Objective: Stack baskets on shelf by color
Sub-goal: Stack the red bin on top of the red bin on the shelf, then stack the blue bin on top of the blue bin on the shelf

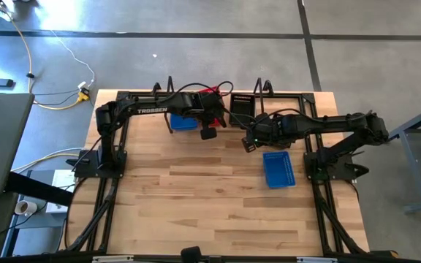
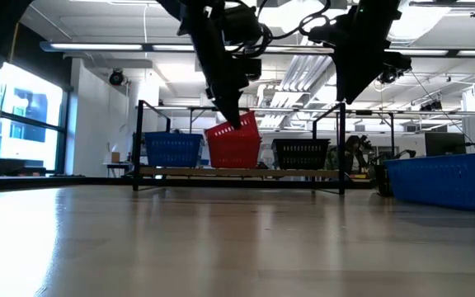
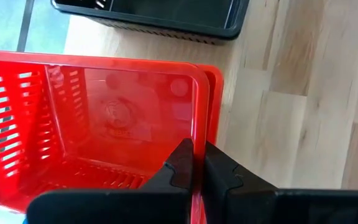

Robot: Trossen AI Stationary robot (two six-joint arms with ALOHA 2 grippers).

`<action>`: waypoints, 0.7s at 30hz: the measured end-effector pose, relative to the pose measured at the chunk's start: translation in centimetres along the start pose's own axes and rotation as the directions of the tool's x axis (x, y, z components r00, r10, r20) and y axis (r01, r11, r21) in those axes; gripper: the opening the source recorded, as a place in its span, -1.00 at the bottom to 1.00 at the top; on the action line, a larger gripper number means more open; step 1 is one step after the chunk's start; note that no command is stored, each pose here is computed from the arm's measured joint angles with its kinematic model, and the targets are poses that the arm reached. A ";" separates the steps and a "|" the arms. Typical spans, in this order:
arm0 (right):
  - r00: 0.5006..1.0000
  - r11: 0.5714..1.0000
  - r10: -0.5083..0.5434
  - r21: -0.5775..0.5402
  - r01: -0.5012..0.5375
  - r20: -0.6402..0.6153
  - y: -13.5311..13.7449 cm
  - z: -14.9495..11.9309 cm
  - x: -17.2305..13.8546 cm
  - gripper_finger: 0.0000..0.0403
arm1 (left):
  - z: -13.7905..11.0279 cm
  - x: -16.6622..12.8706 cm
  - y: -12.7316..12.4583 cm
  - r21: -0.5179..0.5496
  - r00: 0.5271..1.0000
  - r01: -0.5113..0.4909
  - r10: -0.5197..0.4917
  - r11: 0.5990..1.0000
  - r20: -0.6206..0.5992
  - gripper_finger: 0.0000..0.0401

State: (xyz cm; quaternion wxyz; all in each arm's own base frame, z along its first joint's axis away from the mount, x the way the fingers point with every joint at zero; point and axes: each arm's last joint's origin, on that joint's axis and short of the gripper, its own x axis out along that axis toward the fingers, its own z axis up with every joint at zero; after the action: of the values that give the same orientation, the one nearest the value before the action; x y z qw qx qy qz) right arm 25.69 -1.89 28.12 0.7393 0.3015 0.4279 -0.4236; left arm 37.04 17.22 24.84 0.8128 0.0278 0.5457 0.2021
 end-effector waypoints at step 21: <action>1.000 1.000 0.001 0.000 -0.001 -0.003 0.0 0.0 0.0 -0.65 | 0.0 0.0 -0.3 0.039 0.998 0.057 -0.058 0.998 0.006 -0.59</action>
State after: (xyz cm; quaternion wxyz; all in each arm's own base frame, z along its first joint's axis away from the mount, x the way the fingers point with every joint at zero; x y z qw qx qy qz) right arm 25.68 -1.88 28.12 0.7390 0.3024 0.4288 -0.4226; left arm 37.17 16.93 24.72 0.8195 0.0285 0.5472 0.1680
